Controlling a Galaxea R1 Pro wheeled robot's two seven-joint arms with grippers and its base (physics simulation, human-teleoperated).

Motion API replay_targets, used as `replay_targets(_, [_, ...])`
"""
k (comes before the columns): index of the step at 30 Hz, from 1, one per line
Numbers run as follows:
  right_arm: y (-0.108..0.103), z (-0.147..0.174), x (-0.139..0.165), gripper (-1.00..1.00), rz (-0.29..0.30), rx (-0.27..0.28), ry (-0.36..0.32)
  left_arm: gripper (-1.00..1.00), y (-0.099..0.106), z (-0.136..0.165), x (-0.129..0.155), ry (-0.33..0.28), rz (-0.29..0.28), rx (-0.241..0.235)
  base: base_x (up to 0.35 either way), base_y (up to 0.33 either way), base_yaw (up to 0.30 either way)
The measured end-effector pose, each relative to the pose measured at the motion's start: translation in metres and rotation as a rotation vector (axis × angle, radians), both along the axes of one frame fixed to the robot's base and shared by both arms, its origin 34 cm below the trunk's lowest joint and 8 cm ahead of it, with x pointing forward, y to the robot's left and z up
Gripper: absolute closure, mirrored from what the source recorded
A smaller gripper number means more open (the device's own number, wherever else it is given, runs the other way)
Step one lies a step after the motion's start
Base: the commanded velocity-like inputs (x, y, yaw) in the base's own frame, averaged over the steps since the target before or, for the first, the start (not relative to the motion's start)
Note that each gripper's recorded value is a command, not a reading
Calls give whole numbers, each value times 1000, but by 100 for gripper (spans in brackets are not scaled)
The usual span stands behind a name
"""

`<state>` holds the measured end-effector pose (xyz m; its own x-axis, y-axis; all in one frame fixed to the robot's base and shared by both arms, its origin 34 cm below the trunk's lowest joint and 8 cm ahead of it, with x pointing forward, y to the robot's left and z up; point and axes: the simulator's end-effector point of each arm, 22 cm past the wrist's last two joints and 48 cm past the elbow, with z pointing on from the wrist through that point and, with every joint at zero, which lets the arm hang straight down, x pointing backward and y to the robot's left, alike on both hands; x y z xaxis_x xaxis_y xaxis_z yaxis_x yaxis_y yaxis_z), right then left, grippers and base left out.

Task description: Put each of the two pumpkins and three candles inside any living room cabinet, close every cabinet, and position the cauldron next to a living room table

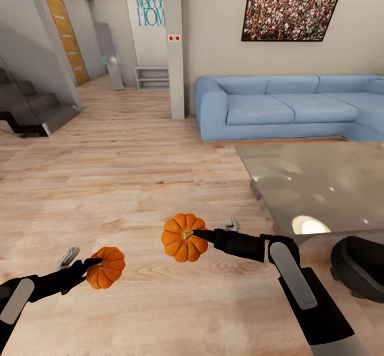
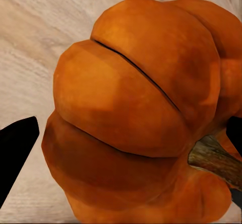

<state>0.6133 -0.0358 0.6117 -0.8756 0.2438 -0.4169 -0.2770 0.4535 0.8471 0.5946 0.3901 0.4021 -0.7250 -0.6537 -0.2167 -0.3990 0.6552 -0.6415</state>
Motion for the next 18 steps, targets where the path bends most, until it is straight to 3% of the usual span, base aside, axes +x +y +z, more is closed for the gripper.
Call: replay_targets(18, [-1,46,9,100,-3,-2,-11,100,1,49,10,-11,0,-3,-312,96,-220])
